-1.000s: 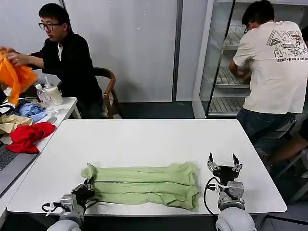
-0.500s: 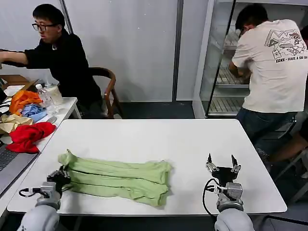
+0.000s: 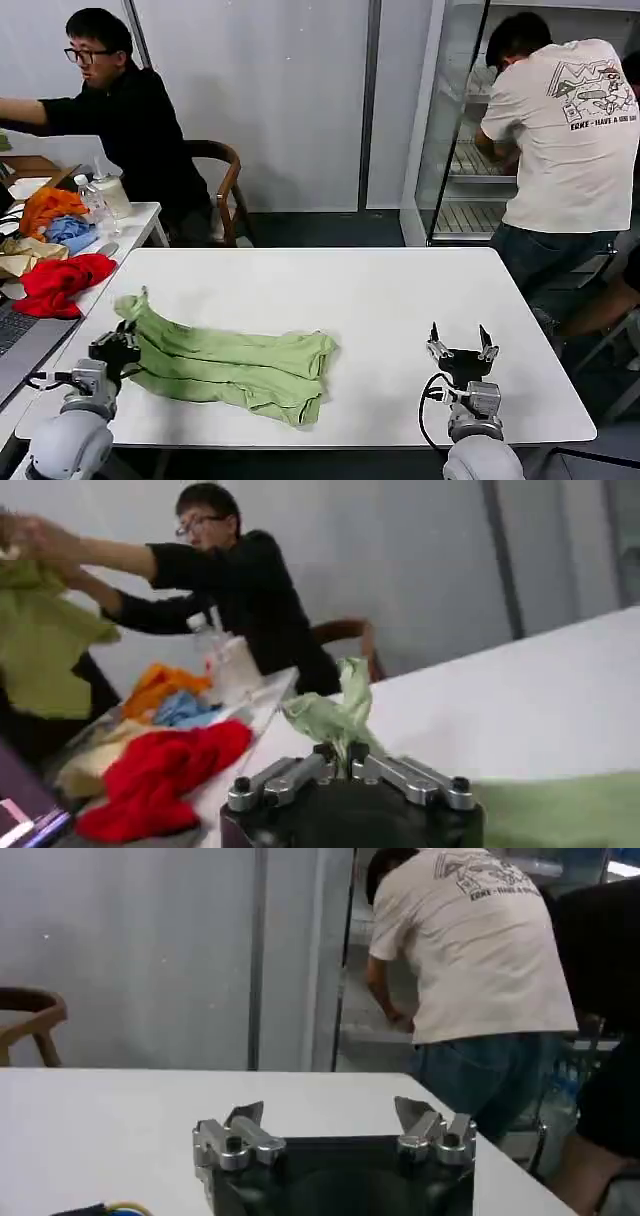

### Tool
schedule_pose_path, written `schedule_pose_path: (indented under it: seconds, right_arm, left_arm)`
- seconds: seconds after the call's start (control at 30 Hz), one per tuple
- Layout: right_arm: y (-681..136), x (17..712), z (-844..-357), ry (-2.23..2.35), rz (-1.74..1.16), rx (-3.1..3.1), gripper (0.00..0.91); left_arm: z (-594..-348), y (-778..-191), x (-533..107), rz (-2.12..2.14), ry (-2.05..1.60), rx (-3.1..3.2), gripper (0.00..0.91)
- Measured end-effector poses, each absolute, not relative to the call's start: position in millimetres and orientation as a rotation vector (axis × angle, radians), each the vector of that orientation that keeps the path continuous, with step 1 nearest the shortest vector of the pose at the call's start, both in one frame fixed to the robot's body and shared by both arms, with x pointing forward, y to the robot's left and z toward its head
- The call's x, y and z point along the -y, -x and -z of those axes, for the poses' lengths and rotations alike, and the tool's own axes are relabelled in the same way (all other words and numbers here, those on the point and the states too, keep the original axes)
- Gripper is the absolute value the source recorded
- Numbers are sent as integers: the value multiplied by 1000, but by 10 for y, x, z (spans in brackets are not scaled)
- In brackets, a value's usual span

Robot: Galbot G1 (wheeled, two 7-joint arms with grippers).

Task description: Fold and organize the clothes.

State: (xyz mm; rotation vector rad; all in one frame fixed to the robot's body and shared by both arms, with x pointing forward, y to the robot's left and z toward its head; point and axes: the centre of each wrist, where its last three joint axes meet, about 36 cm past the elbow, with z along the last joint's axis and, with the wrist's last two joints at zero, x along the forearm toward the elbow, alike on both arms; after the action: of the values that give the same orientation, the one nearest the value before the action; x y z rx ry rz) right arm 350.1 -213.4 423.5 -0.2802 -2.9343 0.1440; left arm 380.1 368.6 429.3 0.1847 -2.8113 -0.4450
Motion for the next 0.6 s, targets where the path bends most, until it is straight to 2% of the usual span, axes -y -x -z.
schedule_pose_path:
  seconds: [0.3, 0.6]
  right_arm:
    - [-3498, 2137, -4215, 290, -147, 2929, 907]
    - [-3495, 2116, -4178, 294, -148, 2921, 907]
  left_arm:
    - [-4493, -3596, -2996, 197, 7, 2868, 20]
    - [-4557, -3429, -2417, -47, 171, 2866, 20]
